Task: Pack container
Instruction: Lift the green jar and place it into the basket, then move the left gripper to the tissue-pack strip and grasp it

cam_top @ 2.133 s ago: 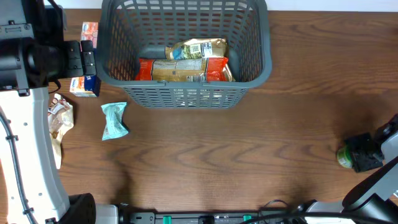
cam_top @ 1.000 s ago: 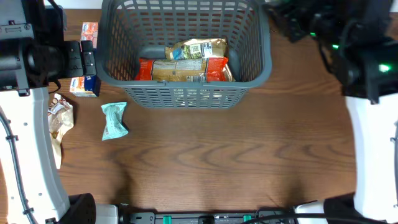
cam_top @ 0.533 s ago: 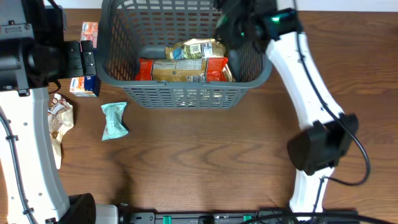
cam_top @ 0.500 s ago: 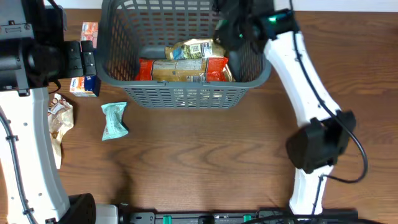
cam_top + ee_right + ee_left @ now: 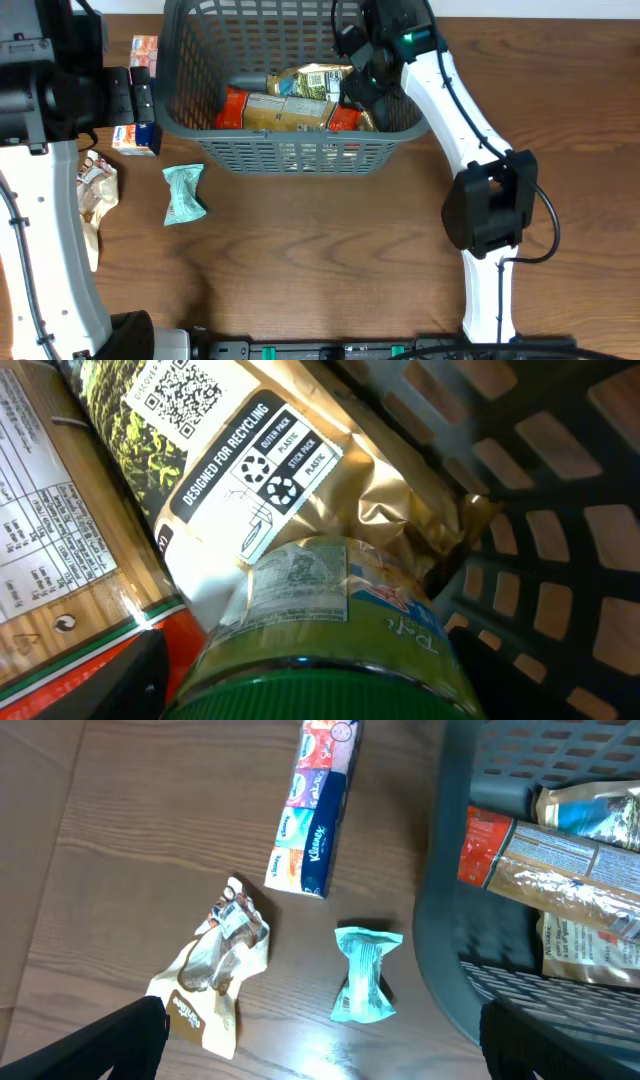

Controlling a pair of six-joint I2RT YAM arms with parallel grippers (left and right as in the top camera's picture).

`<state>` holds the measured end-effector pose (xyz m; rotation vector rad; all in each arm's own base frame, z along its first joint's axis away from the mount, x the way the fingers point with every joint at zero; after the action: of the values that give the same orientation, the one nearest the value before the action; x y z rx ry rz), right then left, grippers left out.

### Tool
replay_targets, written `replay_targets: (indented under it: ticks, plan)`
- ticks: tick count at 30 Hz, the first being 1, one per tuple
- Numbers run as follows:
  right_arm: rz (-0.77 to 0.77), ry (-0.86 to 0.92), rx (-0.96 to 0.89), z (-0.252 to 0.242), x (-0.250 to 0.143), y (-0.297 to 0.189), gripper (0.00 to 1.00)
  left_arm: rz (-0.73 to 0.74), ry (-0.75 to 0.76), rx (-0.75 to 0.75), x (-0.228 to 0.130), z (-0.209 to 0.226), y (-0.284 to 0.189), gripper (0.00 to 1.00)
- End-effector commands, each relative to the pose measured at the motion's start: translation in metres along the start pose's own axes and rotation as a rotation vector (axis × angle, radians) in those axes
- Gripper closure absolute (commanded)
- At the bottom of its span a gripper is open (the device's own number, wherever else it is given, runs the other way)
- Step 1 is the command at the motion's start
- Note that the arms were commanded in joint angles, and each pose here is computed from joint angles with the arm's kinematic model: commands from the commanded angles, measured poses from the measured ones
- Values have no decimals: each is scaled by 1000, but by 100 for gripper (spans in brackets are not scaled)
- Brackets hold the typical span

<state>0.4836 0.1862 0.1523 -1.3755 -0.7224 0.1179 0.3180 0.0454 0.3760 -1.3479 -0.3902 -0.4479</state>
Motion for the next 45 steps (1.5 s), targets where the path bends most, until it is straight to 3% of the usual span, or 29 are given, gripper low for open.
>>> replay_targets:
  ticks: [1, 7, 12, 14, 18, 21, 27, 34, 40, 45]
  plan:
    - [-3, 17, 5, 3, 2, -4, 66, -4, -13, 1, -2, 1, -3, 2]
    - [-213, 1, -29, 5, 39, -87, 55, 3, -12, 0, -4, 1, -4, 1]
    - [-514, 88, -115, -6, 65, -219, 32, -16, 6, 4, -8, 2, -15, 1]
    - [-628, 158, -158, -18, 61, -274, 25, -53, 7, 11, -5, 3, -25, 2]
    - [-774, 300, -211, -44, 32, -352, 1, -171, -70, 42, 12, 16, -46, 1]
    - [-822, 431, -256, -66, 1, -389, 1, -262, -127, 87, 31, 35, -50, 2]
    - [-820, 568, -348, -100, -42, -416, 1, -351, -239, 151, 67, 80, -18, 1]
    - [-792, 610, -380, -113, -55, -416, 1, -268, -121, 91, 98, 92, 90, 2]
    - [-799, 608, -381, -114, -54, -417, 1, -121, 13, -6, 92, 81, 197, 2]
    - [-800, 607, -381, -114, -54, -417, 1, 42, 63, -73, 61, 69, 286, 2]
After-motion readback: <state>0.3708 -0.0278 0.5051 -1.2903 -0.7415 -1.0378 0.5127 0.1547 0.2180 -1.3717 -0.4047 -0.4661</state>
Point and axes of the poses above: each gripper's point midway between its finger pads, its own y axis out along the fingers, its own z axis along the line the jaws close on, x = y × z, the point moved 4 cm from there along -y, back along the fingers, and after that the axes turned 9 degrees about y, right-handed, at the moved point
